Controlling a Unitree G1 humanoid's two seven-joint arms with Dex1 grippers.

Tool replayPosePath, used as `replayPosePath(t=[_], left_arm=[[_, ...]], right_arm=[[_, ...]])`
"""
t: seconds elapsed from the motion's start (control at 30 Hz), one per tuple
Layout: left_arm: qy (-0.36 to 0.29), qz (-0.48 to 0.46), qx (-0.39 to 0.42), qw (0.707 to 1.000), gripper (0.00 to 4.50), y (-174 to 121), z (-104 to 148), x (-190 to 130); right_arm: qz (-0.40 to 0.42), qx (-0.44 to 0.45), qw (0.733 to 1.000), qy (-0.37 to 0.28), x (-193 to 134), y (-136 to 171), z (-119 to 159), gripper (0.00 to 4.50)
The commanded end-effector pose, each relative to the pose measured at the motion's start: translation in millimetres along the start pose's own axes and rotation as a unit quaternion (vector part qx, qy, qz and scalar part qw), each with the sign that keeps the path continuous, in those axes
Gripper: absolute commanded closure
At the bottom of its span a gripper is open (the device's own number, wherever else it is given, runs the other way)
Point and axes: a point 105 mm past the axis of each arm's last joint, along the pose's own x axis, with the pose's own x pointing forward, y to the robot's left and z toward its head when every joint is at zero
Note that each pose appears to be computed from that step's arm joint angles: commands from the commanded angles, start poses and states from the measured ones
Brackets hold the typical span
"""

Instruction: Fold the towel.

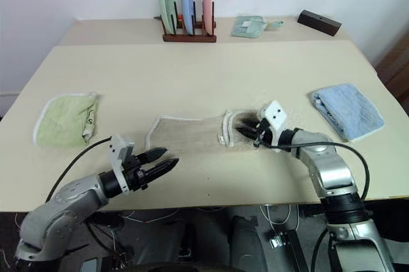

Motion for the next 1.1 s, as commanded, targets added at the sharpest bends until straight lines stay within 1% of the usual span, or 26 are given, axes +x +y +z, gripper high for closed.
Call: replayPosePath(t=[0.03, 0.07, 0.1, 0.17, 0.2, 0.27, 0.43, 0.53, 0.7, 0.8, 0.87, 0.97, 1.03, 1.07, 1.1], left_arm=[[-0.025, 0.008, -0.082, 0.996, 0.00, -11.5, -0.2, -13.0], [-0.030, 0.028, -0.096, 0.995, 0.00, -8.6, -1.9, -14.4], [-0.033, 0.049, -0.112, 0.992, 0.00, -4.2, -3.3, -15.0], [-0.052, 0.059, -0.147, 0.986, 0.00, -2.6, 0.5, -16.5], [-0.049, 0.074, -0.165, 0.982, 0.00, 1.5, -1.8, -16.8], [-0.037, 0.103, -0.177, 0.978, 0.00, 9.3, -6.4, -17.0], [-0.050, 0.128, -0.241, 0.961, 0.00, 21.4, -1.1, -2.0], [-0.038, 0.134, -0.248, 0.959, 0.00, 25.0, 0.2, 9.4], [-0.048, 0.138, -0.267, 0.953, 0.00, 33.9, 9.0, 26.5], [-0.054, 0.140, -0.274, 0.950, 0.79, 37.0, 12.0, 31.0], [-0.061, 0.145, -0.279, 0.947, 1.67, 40.3, 14.2, 31.2], [-0.086, 0.154, -0.296, 0.939, 3.33, 48.6, 20.0, 25.4], [-0.091, 0.160, -0.297, 0.937, 4.26, 51.8, 21.3, 22.9], [-0.097, 0.164, -0.295, 0.936, 4.46, 54.5, 23.2, 21.1], [-0.109, 0.166, -0.290, 0.936, 4.46, 56.9, 28.0, 18.8]], right_arm=[[0.014, -0.065, 0.997, -0.047, -12.1, -2.1, 51.3, 1.24], [0.014, -0.076, 0.996, -0.042, -11.9, -2.6, 51.9, 0.73], [0.014, -0.081, 0.996, -0.039, -11.6, -3.0, 51.7, 0.35], [0.023, -0.094, 0.995, -0.031, -10.1, -0.8, 50.3, 0.35], [0.034, -0.100, 0.994, -0.027, -9.1, 2.6, 49.1, 0.35], [0.045, -0.108, 0.993, -0.022, -7.7, 6.6, 47.6, 0.35], [0.052, -0.118, 0.991, -0.021, -1.8, 11.9, 42.7, 0.35], [0.054, -0.117, 0.991, -0.022, 0.5, 15.1, 40.7, 0.35], [0.054, -0.119, 0.991, -0.017, 1.7, 18.9, 35.0, 0.35], [0.051, -0.121, 0.991, -0.012, 0.4, 20.8, 31.8, 0.26], [0.046, -0.124, 0.991, -0.009, -0.9, 20.9, 30.0, 0.26], [0.040, -0.128, 0.991, -0.003, -3.0, 21.2, 27.0, 0.26], [0.039, -0.128, 0.991, -0.003, -3.7, 21.9, 26.2, 0.26], [0.038, -0.127, 0.991, -0.002, -4.0, 22.1, 26.0, 0.26], [0.036, -0.127, 0.991, -0.002, -4.6, 21.7, 25.6, 0.26]])
